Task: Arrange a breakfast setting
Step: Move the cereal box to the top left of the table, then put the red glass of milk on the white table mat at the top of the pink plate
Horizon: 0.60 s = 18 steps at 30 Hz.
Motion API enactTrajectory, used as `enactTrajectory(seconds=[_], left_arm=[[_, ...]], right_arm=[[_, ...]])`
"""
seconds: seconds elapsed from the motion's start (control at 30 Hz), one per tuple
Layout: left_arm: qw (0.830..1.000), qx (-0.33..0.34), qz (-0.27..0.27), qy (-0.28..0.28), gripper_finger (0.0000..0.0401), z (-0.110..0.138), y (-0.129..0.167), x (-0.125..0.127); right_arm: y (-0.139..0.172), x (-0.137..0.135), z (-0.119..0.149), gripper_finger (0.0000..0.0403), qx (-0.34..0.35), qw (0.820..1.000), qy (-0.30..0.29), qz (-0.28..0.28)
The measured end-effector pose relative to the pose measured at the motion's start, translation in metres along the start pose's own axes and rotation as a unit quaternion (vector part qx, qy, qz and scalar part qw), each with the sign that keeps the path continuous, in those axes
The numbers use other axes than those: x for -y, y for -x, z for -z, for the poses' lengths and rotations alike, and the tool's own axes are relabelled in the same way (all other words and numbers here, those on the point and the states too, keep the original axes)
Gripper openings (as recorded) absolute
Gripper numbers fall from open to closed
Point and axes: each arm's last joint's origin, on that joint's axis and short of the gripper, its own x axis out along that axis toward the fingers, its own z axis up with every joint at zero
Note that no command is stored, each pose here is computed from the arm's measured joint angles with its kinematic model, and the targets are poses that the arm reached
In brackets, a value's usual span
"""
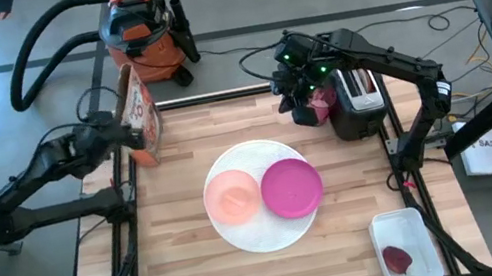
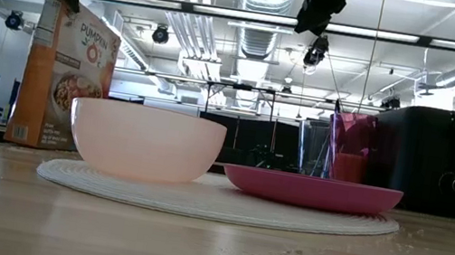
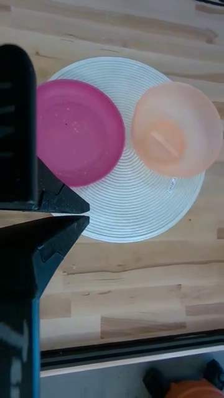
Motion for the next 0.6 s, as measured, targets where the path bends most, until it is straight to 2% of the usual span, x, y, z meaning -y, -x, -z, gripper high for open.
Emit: enactTrajectory(seconds=[0.17,0.33,0.6], left_arm=[[0.999,0.013,0.033,0.005,0.0159,-0.018,0.020,-0.006],[0.995,0.036,0.072,-0.058,0.0157,-0.033,0.040,-0.013],[0.982,0.042,0.176,-0.049,0.0138,-0.033,0.050,-0.016]], right_arm=[[0.000,0.000,0.000,0.0009,0.000,1.000,0.000,0.000],[0.000,0.000,0.000,0.0009,0.001,1.000,0.000,0.000],[0.000,0.000,0.000,0.0009,0.000,1.000,0.000,0.000]])
